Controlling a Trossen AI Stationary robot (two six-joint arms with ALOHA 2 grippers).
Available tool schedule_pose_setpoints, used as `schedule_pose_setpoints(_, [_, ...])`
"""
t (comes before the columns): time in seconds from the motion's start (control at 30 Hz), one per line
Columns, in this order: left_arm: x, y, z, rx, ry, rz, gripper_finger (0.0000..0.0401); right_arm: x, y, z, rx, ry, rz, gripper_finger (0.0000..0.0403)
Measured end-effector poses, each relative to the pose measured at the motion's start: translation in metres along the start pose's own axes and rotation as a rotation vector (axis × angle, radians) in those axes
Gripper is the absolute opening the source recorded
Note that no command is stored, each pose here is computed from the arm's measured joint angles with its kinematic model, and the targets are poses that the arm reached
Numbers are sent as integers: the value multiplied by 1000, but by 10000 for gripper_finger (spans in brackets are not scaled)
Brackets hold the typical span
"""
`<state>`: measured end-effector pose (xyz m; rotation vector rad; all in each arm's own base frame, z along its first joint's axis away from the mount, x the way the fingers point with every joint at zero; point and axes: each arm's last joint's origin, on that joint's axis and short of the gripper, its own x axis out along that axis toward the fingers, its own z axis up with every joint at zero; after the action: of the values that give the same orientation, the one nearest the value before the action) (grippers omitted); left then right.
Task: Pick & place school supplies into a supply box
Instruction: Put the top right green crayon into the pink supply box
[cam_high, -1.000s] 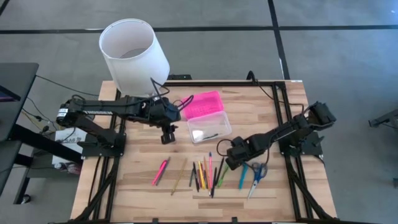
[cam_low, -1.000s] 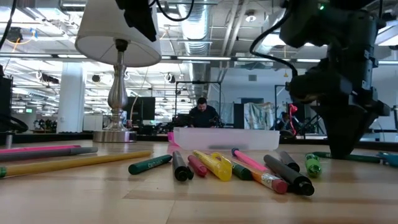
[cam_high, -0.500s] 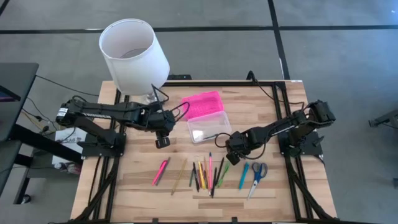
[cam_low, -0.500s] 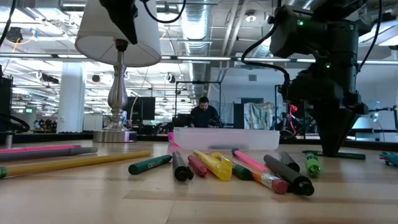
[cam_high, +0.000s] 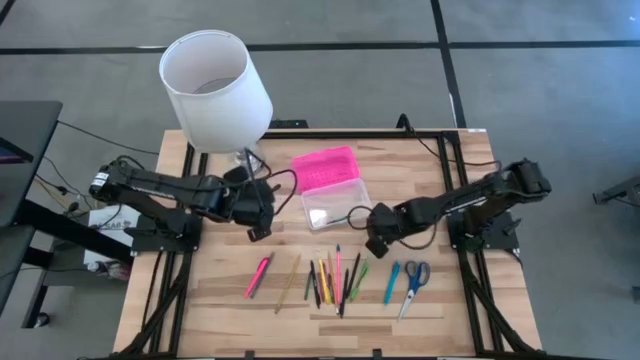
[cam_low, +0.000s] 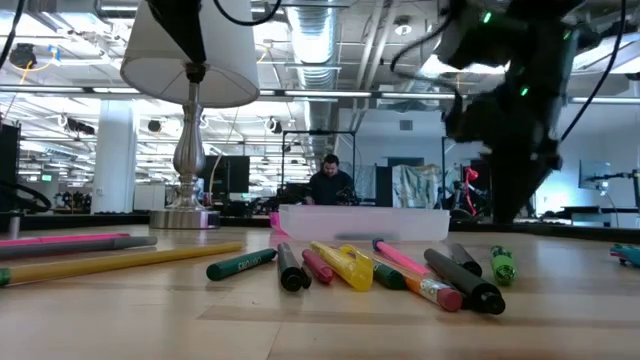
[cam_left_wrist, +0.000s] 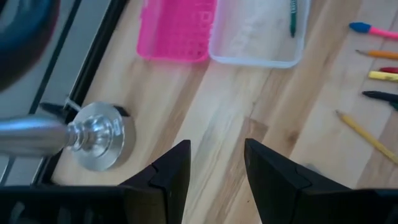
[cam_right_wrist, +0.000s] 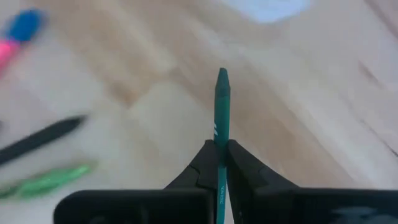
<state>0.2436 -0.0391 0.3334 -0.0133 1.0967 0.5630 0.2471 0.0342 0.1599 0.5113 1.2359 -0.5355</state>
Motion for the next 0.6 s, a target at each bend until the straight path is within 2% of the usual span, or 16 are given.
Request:
schedule_pose_setpoints(0.3, [-9,-8,-11,-98,-40,79,146,-31,-10,26,-132,-227,125,1])
schedule_pose_setpoints(0.6, [-14,-17,-16,-147,-57,60,146,-22,-21,66,-309,-334,192,1])
